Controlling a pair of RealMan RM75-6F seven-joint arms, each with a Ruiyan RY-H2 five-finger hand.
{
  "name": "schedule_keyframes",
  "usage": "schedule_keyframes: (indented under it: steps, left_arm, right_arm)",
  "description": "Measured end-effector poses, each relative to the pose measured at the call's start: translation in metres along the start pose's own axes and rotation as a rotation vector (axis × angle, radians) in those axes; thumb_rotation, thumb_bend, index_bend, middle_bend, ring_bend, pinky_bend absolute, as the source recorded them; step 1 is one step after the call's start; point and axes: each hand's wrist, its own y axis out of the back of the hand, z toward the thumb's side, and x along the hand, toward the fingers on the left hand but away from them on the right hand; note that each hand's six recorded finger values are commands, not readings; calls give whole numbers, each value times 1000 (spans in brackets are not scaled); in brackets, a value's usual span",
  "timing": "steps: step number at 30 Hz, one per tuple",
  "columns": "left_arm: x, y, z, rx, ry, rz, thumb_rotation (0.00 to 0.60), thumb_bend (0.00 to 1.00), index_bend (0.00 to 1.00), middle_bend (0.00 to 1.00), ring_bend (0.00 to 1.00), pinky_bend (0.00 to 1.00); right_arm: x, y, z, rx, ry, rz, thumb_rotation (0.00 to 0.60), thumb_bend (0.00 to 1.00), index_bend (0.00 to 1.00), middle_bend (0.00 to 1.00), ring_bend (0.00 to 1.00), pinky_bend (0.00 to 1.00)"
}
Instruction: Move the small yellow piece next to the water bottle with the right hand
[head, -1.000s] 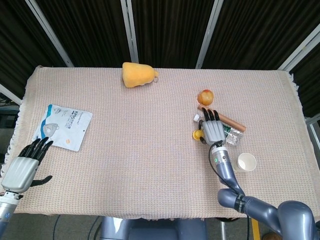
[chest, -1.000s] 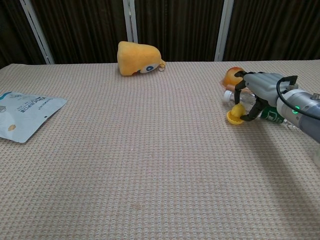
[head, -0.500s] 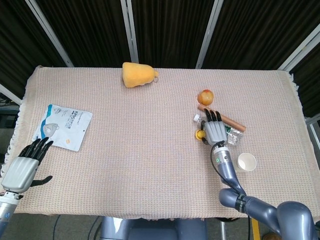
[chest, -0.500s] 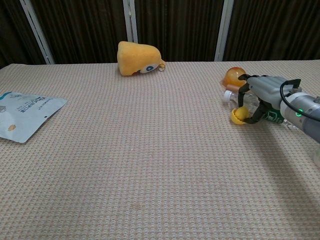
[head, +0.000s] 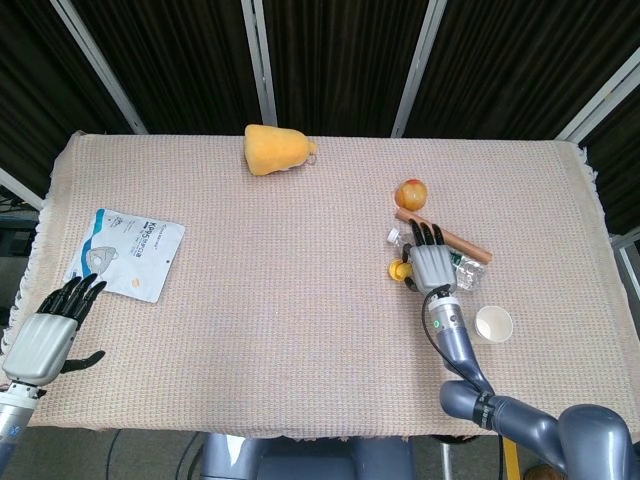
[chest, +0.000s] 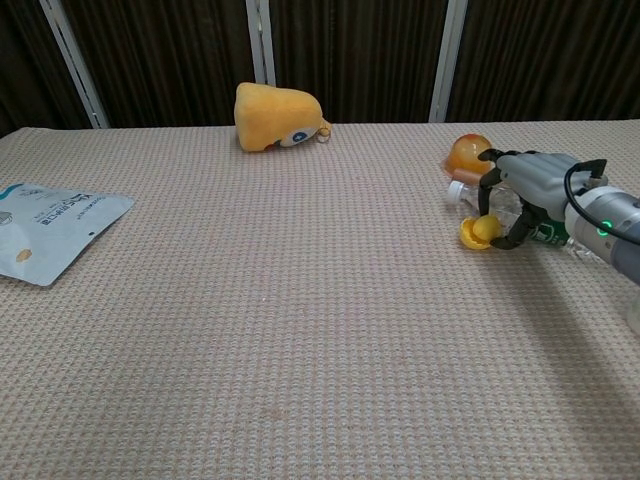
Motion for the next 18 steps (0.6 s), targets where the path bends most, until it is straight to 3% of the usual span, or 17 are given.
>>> schedule_keyframes:
  steps: [18]
  left_arm:
    - [1,1,1,0,-4,4,600,0,0,0,0,162]
  right_arm:
    - [3,3,11,3,16,-5,600,210,492,0,0,0]
